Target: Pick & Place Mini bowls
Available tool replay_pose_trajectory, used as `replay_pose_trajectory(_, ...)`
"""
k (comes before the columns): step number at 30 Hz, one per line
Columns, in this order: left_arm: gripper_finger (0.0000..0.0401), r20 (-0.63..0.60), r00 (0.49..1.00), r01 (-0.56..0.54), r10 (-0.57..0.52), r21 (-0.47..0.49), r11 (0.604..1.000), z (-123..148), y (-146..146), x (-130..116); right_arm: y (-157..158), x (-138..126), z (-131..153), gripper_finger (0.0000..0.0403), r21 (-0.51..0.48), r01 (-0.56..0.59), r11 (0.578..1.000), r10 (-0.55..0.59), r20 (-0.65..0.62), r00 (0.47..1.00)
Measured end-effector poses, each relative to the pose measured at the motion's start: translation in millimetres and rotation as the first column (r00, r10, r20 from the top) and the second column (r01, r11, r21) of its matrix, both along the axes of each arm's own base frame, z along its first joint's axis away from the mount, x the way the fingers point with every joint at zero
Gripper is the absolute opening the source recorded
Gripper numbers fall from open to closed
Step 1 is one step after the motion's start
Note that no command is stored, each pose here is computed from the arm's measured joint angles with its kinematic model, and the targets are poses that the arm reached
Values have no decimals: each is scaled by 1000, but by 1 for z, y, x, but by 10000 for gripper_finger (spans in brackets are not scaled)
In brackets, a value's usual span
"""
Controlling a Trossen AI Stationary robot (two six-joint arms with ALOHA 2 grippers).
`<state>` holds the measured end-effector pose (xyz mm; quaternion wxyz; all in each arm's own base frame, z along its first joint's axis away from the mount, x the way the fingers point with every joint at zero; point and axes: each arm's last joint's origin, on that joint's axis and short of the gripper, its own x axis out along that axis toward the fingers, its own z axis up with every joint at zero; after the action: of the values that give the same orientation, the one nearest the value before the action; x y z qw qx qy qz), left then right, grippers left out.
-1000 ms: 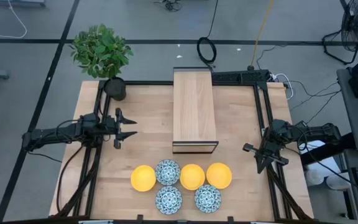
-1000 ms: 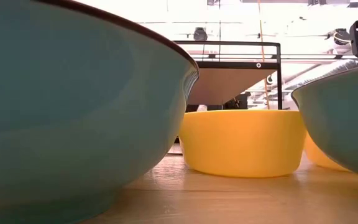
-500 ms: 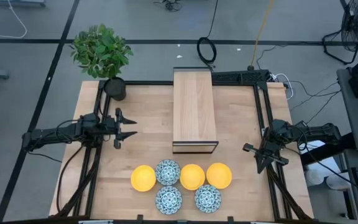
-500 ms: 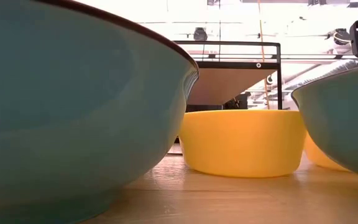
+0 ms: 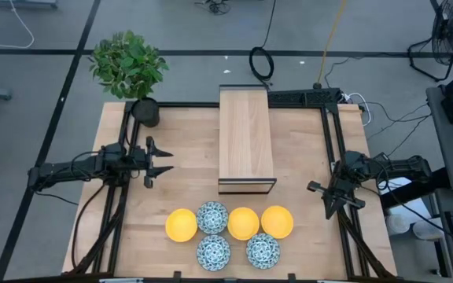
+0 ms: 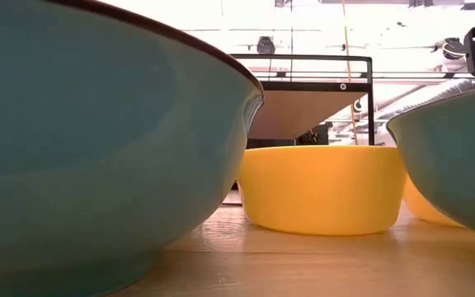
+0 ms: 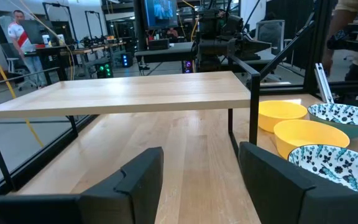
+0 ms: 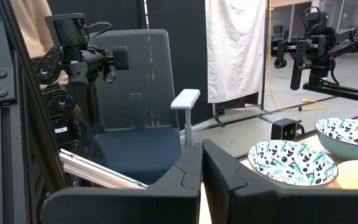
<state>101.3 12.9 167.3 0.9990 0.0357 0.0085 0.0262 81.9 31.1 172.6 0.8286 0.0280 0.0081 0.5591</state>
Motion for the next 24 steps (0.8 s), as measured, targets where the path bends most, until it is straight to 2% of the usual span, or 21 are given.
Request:
replay_pose_trajectory(13, 214, 0, 1000, 0, 0, 0, 1000, 0, 0, 0, 0, 0, 0, 0, 0, 6, 1000, -6, 0, 1000)
replay_pose_trajectory(15, 214, 0, 1000, 0, 0, 0, 1000, 0, 0, 0, -1, 2, 0, 0, 1, 93, 996, -93, 8, 996)
replay_pose_trajectory(16, 214, -1, 1000, 0, 0, 0, 1000, 0, 0, 0, -3, 5, 0, 0, -10, 198, 980, -198, 34, 980)
replay_pose_trajectory(17, 214, 0, 1000, 0, 0, 0, 1000, 0, 0, 0, -5, 8, 0, 0, -30, 331, 943, -328, 88, 941)
replay_pose_trajectory(18, 214, 0, 1000, 0, 0, 0, 1000, 0, 0, 0, -9, 12, 0, 0, -54, 492, 869, -479, 158, 864)
replay_pose_trajectory(19, 214, -1, 1000, 0, 0, 0, 1000, 0, 0, 0, -13, 15, 0, 0, -76, 646, 759, -619, 223, 753)
replay_pose_trajectory(20, 214, 0, 1000, 1, -1, 0, 1000, 0, 0, 0, -18, 17, 0, 0, -101, 785, 611, -739, 282, 611)
replay_pose_trajectory(21, 214, 0, 1000, 0, 0, 0, 1000, 0, 0, 0, -24, 18, 0, 0, -119, 889, 442, -823, 340, 454)
replay_pose_trajectory(22, 214, 0, 1000, 0, 0, 0, 1000, 0, 0, 0, -29, 18, 1, 0, -126, 956, 265, -873, 389, 293)
replay_pose_trajectory(24, 214, 0, 1000, 1, -1, 0, 1000, 0, 0, 0, -38, 16, 3, 0, -134, 988, -73, -891, 453, -5)
